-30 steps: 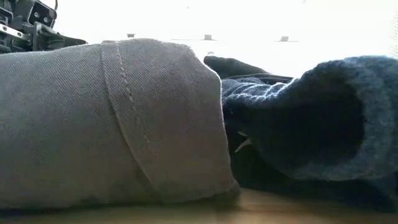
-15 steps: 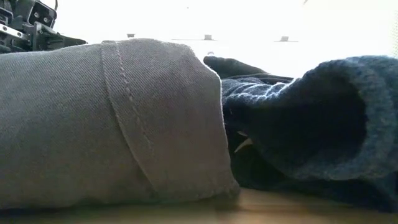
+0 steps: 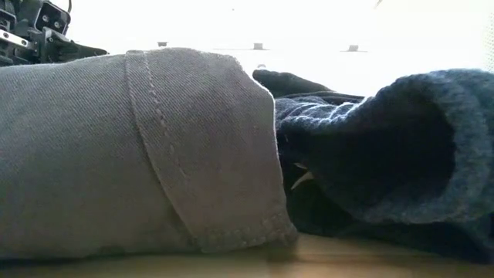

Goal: Sort clothes
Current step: Put the black boxer into the bottom laundry organizer

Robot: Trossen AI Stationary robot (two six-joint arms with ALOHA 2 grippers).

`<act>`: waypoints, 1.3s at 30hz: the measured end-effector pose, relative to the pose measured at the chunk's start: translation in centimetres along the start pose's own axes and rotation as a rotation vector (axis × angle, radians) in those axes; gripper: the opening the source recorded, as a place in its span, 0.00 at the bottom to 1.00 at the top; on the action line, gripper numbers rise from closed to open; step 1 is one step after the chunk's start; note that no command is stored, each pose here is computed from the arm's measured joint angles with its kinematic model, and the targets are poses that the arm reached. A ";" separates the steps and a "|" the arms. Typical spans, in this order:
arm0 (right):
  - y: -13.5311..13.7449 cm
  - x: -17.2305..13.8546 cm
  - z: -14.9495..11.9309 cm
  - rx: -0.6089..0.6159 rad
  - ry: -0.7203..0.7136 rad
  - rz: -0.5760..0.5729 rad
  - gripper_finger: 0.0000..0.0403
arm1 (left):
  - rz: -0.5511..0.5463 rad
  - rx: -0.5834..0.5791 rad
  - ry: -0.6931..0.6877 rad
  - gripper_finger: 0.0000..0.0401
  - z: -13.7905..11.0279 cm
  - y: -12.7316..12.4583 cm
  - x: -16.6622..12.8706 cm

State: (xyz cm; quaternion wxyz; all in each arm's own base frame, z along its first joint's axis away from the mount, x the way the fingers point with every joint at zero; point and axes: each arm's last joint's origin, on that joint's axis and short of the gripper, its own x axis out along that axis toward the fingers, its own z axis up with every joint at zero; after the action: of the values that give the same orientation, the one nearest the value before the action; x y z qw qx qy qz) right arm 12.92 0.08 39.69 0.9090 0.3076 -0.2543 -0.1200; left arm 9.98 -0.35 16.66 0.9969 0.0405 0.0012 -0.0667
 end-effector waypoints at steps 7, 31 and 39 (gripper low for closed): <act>-0.1 4.8 -1.6 -0.065 0.525 -0.554 0.00 | -0.001 0.000 0.000 0.00 0.0 0.0 0.0; -14.8 12.5 -24.4 -0.423 1.693 -0.900 0.67 | -0.001 -0.162 -0.056 0.00 0.5 0.0 0.0; -18.8 11.6 -28.9 -0.493 1.877 -0.867 0.59 | -0.009 -0.299 -0.111 0.00 1.1 0.1 -0.1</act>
State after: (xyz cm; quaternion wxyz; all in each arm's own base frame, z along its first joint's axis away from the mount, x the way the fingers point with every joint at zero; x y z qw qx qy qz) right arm 36.99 -4.56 12.78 0.6579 0.1487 0.7117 -0.1966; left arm 9.93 -0.35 17.73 0.9901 -0.1121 -0.0437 -0.0726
